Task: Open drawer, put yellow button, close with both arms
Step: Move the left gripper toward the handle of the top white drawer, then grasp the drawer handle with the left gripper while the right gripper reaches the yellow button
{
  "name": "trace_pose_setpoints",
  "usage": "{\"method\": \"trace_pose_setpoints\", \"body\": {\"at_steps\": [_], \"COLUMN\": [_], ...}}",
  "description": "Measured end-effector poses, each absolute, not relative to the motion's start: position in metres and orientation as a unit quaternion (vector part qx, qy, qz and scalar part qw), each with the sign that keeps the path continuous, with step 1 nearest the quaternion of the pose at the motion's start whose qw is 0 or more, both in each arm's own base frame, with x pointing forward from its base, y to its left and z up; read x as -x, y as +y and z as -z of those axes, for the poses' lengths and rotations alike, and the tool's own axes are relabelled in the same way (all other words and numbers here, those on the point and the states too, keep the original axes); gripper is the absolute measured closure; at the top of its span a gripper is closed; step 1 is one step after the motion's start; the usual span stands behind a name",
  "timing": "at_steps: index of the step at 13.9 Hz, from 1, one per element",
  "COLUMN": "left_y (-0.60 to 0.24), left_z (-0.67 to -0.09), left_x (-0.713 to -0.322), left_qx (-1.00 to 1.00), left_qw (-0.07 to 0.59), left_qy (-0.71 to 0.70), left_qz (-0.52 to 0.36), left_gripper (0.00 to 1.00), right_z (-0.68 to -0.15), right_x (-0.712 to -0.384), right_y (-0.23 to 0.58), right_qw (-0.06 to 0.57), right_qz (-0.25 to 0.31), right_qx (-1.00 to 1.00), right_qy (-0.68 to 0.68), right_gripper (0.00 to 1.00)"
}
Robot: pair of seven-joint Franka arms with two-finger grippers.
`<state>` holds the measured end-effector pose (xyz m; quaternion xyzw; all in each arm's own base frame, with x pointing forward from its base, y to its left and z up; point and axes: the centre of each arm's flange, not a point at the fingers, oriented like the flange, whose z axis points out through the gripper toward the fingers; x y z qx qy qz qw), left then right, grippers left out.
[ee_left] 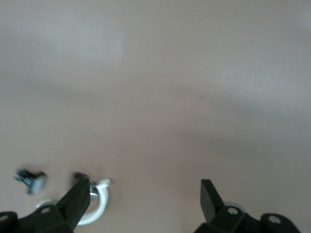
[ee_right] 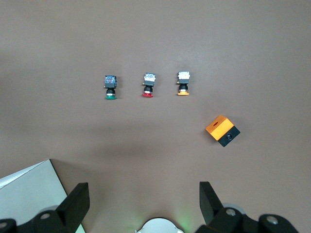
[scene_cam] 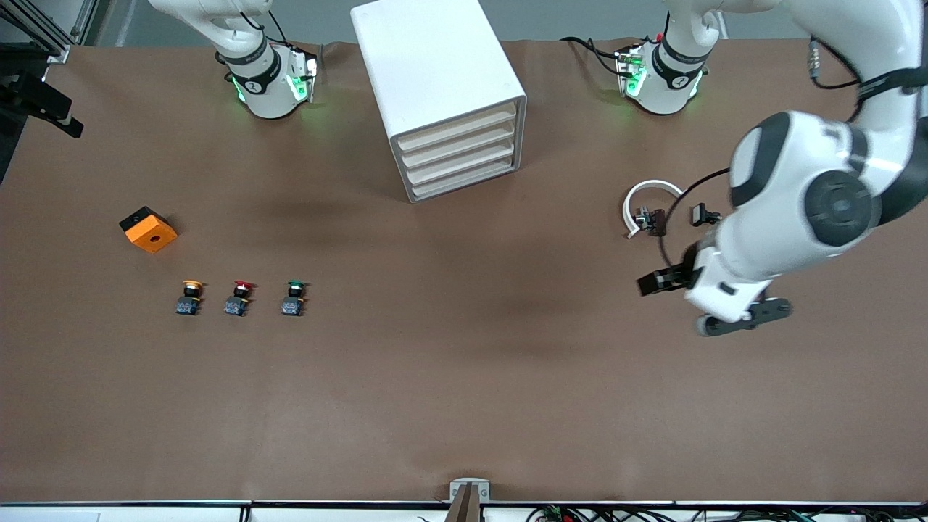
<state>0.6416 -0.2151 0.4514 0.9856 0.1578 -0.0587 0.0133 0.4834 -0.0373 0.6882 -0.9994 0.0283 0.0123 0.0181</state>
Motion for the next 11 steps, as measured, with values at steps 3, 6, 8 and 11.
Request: {"method": "trace_pose_setpoints", "body": {"at_steps": [3,6,8,11], "left_y": [-0.258,-0.294,-0.325,-0.368], "left_z": [-0.413,-0.385,-0.37,-0.346], "left_x": [-0.633,-0.627,-0.615,-0.592], "left_qx": [-0.977,-0.961,-0.943,-0.883], "left_qw": [0.0,0.012,0.007,-0.003], "left_qy": [0.198,0.259,0.313,0.442], "left_qz": [0.083,0.101,0.113,0.16], "left_gripper": [0.0,0.0,0.0,0.0], "right_z": [-0.689,-0.679,-0.659,-0.612], "right_x": [-0.482,-0.487,-0.5,-0.531], "right_y": [-0.039,-0.037,-0.034,-0.037], "right_qw": [0.018,0.018,0.018,0.018], "right_qz": [-0.016,-0.031,-0.052,-0.087], "right_qx": [0.999,0.999,0.998,0.996], "right_qy": [0.033,0.031,0.028,0.031], "right_gripper": [0.0,0.0,0.0,0.0]}}
